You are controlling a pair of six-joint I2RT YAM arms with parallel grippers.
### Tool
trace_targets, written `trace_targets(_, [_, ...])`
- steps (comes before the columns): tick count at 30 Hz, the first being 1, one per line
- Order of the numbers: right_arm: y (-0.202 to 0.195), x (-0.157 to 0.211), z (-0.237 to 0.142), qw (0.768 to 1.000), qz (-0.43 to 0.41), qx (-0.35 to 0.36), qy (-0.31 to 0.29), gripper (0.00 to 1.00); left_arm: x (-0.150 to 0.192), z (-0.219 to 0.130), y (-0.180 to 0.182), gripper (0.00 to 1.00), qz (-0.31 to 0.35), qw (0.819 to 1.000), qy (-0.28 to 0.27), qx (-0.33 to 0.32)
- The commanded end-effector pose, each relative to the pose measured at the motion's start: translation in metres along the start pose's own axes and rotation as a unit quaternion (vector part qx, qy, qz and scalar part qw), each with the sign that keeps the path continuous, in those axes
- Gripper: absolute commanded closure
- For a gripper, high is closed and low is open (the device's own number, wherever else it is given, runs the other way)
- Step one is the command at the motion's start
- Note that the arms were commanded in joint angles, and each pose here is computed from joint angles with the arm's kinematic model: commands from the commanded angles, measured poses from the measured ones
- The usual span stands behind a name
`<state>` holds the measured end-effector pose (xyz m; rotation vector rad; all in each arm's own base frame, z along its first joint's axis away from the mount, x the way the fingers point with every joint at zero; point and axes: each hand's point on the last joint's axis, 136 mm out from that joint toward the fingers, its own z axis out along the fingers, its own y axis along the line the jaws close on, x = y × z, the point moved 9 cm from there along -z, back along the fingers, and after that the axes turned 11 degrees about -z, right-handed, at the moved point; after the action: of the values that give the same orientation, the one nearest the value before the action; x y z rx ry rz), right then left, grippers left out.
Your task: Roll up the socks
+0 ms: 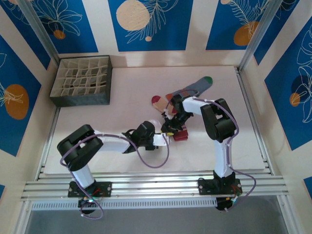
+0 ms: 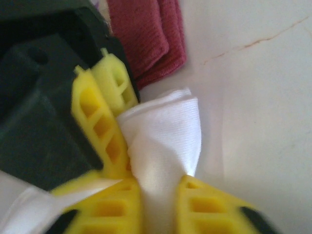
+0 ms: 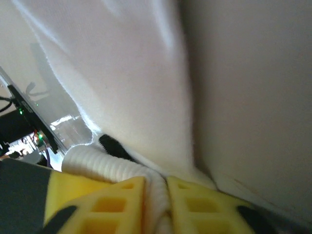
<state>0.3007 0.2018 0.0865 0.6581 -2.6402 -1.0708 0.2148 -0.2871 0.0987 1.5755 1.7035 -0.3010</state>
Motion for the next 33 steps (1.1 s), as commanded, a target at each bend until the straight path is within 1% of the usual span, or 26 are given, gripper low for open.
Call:
trace_targets(1, [0.000,0.006,-0.001,1.000,0.006,-0.003,0.003,0.65,0.019,0.006,-0.011,1.00,-0.007,0.998,0.053,0.026])
trace_targets(2, [0.002,0.003,-0.007,1.000,0.006,-0.019,-0.016,0.62,0.020,0.004,-0.013,1.00,-0.010,0.998,0.050,0.033])
trace_targets(3, [0.002,0.000,-0.014,0.999,0.008,-0.028,-0.031,0.61,0.021,0.002,-0.015,1.00,-0.013,0.998,0.048,0.039])
trace_targets(6, [0.006,-0.011,-0.032,0.998,0.002,-0.019,-0.059,0.62,0.023,-0.001,-0.019,1.00,-0.018,0.998,0.038,0.049])
trace_targets(10, [0.019,-0.025,-0.034,0.998,-0.021,-0.012,-0.063,0.74,0.024,-0.002,-0.021,1.00,-0.021,0.998,0.035,0.057])
trace_targets(13, [0.025,-0.032,-0.020,0.998,-0.033,-0.003,-0.048,0.83,0.024,-0.002,-0.022,1.00,-0.022,0.998,0.030,0.058])
trace_targets(16, [0.028,-0.038,-0.002,0.999,-0.040,-0.005,-0.030,0.88,0.023,-0.002,-0.022,1.00,-0.022,0.998,0.023,0.061])
trace_targets(20, [0.018,-0.041,0.019,1.000,-0.026,-0.002,-0.005,0.91,0.023,-0.003,-0.023,1.00,-0.024,0.997,0.023,0.066])
trace_targets(23, [0.004,-0.041,0.024,1.000,0.000,0.029,0.007,0.93,0.024,-0.008,-0.025,1.00,-0.031,0.997,0.020,0.067])
trace_targets(27, [-0.020,-0.037,0.016,0.997,0.049,0.060,0.003,0.94,0.027,-0.016,-0.029,1.00,-0.047,0.996,0.016,0.074])
trace_targets(33, [-0.039,-0.035,0.003,0.993,0.075,0.087,-0.013,0.95,0.031,-0.023,-0.038,1.00,-0.082,0.992,0.009,0.097])
